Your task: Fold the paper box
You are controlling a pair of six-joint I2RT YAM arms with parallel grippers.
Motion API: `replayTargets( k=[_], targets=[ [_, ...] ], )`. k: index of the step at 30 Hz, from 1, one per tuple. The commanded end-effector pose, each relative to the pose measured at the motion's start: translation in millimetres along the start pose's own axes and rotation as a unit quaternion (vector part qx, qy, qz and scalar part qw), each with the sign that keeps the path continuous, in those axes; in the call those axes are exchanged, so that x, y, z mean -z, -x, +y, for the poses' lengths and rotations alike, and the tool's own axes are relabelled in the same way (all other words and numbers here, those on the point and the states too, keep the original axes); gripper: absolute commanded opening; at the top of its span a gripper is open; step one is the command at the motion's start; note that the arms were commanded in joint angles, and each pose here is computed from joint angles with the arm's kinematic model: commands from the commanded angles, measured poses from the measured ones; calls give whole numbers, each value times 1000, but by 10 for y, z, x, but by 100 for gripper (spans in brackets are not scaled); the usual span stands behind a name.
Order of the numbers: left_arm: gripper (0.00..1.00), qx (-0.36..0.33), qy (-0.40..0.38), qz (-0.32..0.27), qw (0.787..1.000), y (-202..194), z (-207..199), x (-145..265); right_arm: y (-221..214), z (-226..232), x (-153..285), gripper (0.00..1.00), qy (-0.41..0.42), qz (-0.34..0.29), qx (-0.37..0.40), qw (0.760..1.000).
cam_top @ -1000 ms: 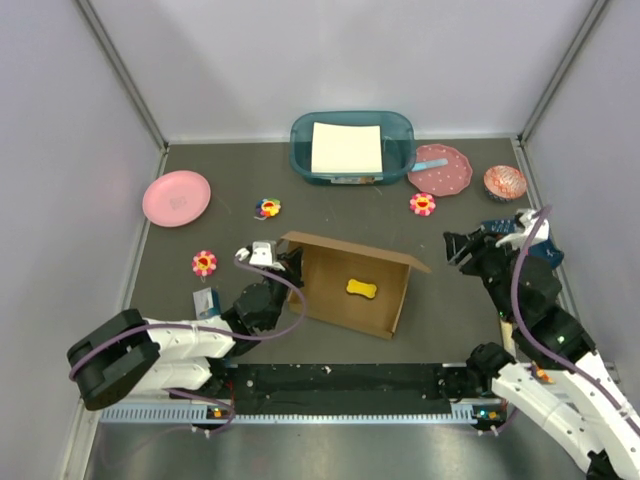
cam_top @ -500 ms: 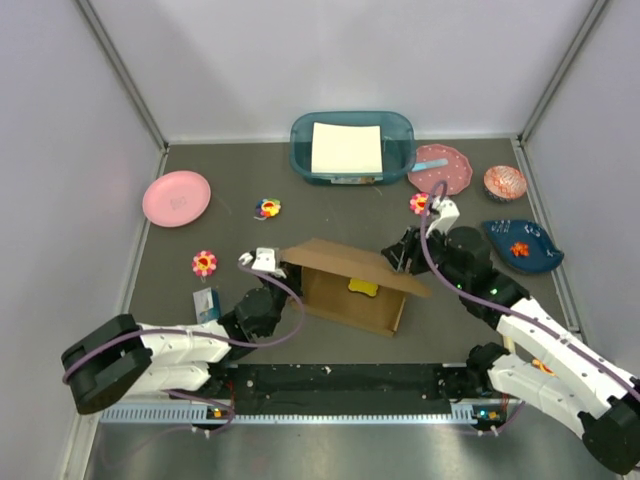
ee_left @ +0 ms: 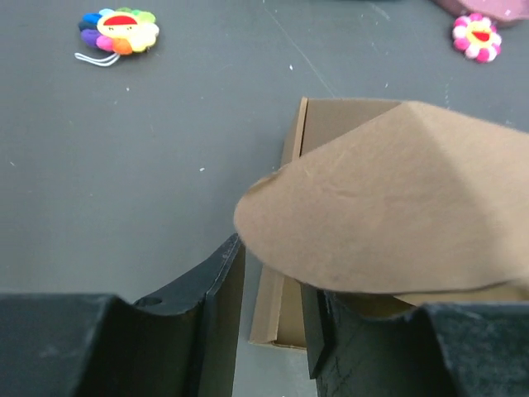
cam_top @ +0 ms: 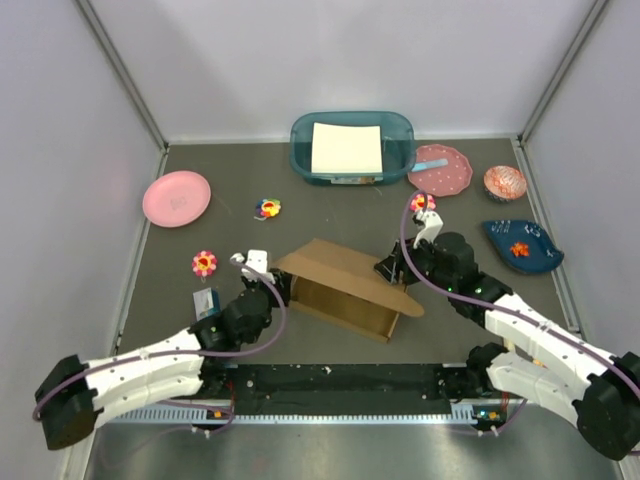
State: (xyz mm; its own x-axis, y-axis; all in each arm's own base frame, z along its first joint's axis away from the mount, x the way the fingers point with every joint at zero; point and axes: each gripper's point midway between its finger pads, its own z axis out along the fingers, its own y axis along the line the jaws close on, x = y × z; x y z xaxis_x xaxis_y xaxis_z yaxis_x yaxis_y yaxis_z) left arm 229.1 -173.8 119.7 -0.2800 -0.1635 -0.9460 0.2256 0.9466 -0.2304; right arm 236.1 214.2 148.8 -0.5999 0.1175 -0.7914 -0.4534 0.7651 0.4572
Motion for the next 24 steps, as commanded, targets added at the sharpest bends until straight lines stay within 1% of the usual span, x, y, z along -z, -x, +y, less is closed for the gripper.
replayTargets(
  k=[1,3,5,7,10,12,14,15,16,17,18,19,20,21,22,23,24],
  targets=[
    [38,5,11,19,1000,85,104,183,203,129,-37,54,23,-35,12,999],
    [40,14,11,20,1000,111,132,237,216,121,-52,54,20,-35,15,999],
    [41,32,7,10,999,207,139,300,213,107,-64,54,16,-33,17,999],
    [42,36,10,10,999,285,179,376,198,88,-80,54,13,-29,19,999],
    [45,41,34,-2,999,389,299,442,179,72,-98,54,11,-27,20,999],
    [45,41,78,-22,996,487,454,461,180,79,-99,53,13,-28,19,999],
    [51,51,130,-22,990,464,628,486,180,77,-101,54,12,-26,21,999],
    [55,53,175,-45,982,547,772,510,177,70,-102,53,12,-24,23,999],
    [63,47,208,-43,976,520,864,511,162,74,-96,53,12,-22,25,999],
    [66,74,246,-44,965,461,992,560,157,77,-86,53,14,-22,27,999],
    [67,87,267,-64,958,594,1033,578,139,78,-76,52,16,-20,32,999],
    [69,84,286,-64,952,619,1077,552,137,67,-66,52,16,-20,35,999],
    [69,90,293,-68,950,677,1082,534,99,81,-47,50,21,-14,41,999],
    [69,115,288,-81,947,822,1028,491,44,68,-39,50,23,-5,49,998],
    [69,134,284,-76,946,863,1023,409,7,56,-30,49,23,0,53,998],
    [69,129,276,-73,950,930,1013,360,-10,40,-21,45,21,1,56,998],
    [69,163,253,-96,949,1113,930,273,-99,19,-2,42,21,15,55,998]
  ],
)
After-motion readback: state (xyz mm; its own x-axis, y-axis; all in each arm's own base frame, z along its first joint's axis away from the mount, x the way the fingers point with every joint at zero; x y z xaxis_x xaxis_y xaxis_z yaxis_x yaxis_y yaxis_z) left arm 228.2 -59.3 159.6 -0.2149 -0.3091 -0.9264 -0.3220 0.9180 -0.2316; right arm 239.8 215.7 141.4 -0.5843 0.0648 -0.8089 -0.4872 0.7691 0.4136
